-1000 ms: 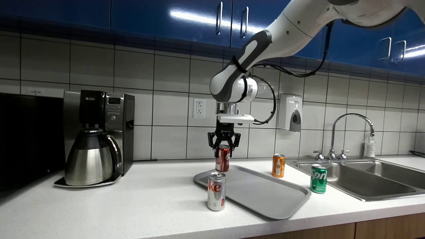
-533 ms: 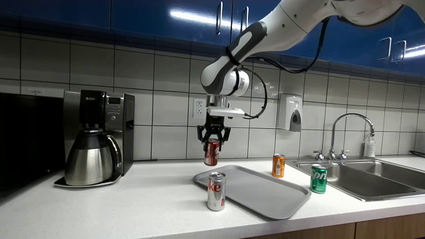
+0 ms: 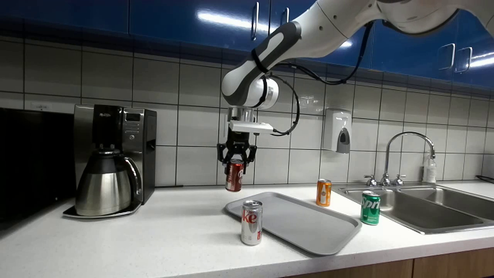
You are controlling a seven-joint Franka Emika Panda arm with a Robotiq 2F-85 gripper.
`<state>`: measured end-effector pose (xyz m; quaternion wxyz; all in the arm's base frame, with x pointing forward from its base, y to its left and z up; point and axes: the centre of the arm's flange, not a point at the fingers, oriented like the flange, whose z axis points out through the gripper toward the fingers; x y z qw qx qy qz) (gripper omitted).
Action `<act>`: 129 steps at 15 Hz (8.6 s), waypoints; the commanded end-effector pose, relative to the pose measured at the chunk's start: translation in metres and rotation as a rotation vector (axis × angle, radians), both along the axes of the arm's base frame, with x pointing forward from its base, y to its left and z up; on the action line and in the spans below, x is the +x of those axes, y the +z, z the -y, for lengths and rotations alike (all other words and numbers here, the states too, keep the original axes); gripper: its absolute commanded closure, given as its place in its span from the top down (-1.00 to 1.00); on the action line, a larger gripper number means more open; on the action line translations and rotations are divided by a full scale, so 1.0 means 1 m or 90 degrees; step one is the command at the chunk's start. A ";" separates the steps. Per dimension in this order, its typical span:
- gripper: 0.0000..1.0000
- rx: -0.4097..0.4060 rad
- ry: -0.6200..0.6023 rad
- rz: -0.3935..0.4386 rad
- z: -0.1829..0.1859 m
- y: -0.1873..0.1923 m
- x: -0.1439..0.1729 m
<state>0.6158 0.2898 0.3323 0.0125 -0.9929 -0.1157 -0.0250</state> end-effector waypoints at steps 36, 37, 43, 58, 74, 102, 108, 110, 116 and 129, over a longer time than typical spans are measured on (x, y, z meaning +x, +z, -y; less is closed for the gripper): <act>-0.24 -0.013 0.044 -0.046 -0.110 -0.026 -0.018; -0.24 -0.015 0.047 -0.046 -0.110 -0.026 -0.019; -0.24 -0.021 0.057 -0.049 -0.105 -0.028 -0.026; -0.24 -0.035 0.059 -0.080 -0.078 -0.062 -0.033; 0.00 -0.045 0.059 -0.091 -0.073 -0.070 -0.037; 1.00 -0.018 0.025 -0.042 0.008 0.022 -0.056; 1.00 -0.022 -0.005 -0.048 0.058 0.022 -0.076; 1.00 -0.024 -0.012 -0.043 0.073 0.025 -0.084; 1.00 -0.015 -0.038 -0.042 0.114 0.032 -0.111; 1.00 -0.016 -0.062 -0.064 0.158 0.046 -0.166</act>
